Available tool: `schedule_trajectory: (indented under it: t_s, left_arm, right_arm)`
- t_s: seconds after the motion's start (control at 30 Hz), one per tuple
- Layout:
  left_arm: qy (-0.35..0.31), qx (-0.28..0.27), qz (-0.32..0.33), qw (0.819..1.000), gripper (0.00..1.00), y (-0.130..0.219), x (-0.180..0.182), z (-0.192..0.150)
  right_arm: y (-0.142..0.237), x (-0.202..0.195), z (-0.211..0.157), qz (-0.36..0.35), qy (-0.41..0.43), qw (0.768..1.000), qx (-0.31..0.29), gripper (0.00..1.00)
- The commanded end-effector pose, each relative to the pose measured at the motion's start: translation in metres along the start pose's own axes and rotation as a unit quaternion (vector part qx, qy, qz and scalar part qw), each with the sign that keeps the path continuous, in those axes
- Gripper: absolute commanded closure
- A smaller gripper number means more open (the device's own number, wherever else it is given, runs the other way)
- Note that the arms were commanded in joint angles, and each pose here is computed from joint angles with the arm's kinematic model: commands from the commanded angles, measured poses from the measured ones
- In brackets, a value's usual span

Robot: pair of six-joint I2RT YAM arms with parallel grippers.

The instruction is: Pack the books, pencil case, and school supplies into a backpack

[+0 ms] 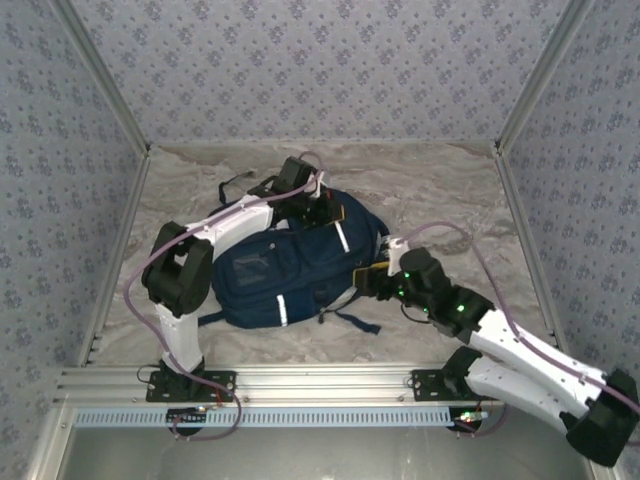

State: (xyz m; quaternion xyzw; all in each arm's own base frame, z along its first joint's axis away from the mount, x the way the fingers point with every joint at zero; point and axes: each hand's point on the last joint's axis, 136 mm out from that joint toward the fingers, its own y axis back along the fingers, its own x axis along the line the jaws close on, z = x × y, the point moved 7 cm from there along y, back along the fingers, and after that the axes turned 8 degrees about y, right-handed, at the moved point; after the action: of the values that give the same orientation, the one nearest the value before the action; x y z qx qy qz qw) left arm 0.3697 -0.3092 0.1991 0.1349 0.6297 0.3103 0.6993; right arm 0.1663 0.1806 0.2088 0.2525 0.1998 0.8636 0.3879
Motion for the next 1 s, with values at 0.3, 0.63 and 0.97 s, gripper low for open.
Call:
schedule_trajectory:
  t_s: [0.3,0.63,0.97]
  left_arm:
    - [0.028,-0.061,-0.038,0.997,0.95,0.014,0.006,0.016]
    - [0.043,-0.061,-0.038,0.996,0.97,0.006,0.01,0.021]
    - [0.055,-0.061,-0.036,0.996,0.99,0.001,0.014,0.022]
  right_arm:
    - [-0.04,0.005,-0.056,-0.035,0.062,0.996,0.062,0.55]
    - [-0.055,0.02,-0.084,-0.105,0.122,0.985,0.059,0.51]
    - [-0.093,0.031,-0.092,-0.175,0.121,0.971,0.106,0.47]
